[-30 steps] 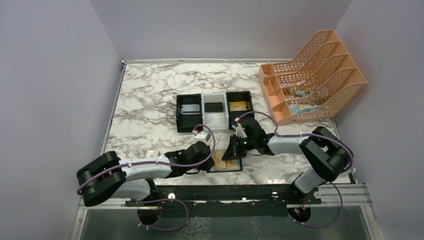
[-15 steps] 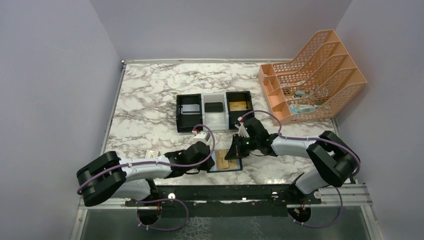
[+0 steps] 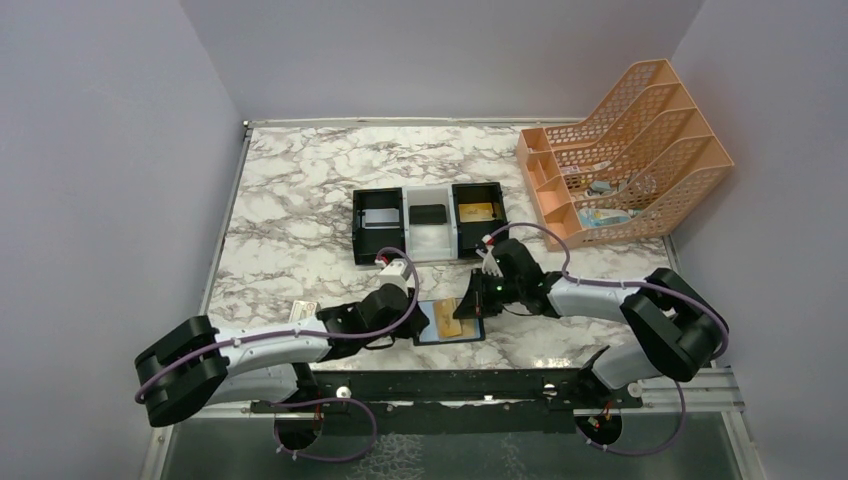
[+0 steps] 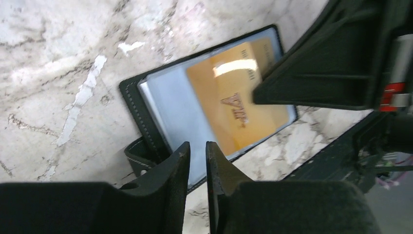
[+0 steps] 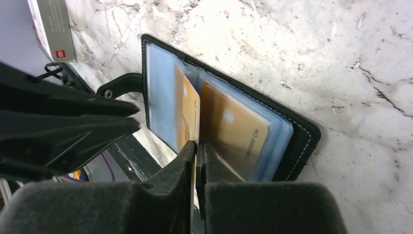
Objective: Take the credit cards out of the card holder
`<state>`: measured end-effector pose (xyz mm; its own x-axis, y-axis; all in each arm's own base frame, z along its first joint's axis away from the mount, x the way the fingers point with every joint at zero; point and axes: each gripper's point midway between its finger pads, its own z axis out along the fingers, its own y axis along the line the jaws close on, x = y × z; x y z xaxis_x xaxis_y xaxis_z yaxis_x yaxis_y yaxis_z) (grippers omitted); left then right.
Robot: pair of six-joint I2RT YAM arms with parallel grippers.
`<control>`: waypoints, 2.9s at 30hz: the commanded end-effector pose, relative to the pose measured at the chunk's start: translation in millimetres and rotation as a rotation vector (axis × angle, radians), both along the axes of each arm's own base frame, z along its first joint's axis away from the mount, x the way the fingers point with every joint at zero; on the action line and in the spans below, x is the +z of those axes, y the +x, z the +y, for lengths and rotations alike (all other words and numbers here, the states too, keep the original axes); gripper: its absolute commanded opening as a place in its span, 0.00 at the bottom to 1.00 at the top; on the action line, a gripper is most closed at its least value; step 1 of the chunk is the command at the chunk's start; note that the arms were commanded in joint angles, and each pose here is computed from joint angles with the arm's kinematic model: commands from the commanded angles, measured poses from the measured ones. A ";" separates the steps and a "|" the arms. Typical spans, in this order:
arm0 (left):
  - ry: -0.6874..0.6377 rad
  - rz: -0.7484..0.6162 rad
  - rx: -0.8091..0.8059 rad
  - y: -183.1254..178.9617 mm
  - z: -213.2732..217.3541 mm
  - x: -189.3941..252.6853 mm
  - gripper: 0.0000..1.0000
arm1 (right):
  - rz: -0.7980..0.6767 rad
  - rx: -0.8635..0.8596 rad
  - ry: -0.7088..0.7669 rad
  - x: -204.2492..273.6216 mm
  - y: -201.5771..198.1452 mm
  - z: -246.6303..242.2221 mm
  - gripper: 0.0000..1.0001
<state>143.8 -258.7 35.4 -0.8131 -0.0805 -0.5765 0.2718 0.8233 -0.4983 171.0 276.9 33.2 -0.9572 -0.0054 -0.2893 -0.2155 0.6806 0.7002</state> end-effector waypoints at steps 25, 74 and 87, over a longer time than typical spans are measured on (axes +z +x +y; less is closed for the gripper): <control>0.148 0.040 0.069 10.9 3.8 -33.4 0.12 | -0.032 0.039 0.072 2.0 -1.1 7.2 0.21; 0.044 0.003 0.015 6.9 -6.1 -22.3 0.10 | 0.021 0.031 0.129 -1.3 -5.3 12.8 0.11; 0.033 0.003 0.010 6.2 -7.6 -20.1 0.10 | -0.026 -0.030 0.088 1.4 11.2 10.7 0.01</control>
<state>156.5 -274.1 22.7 -0.8083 -0.1032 -0.5796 0.2492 0.8320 -0.4957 167.0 289.0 28.1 -0.9685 0.0140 -0.2487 -0.1904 0.6022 0.7753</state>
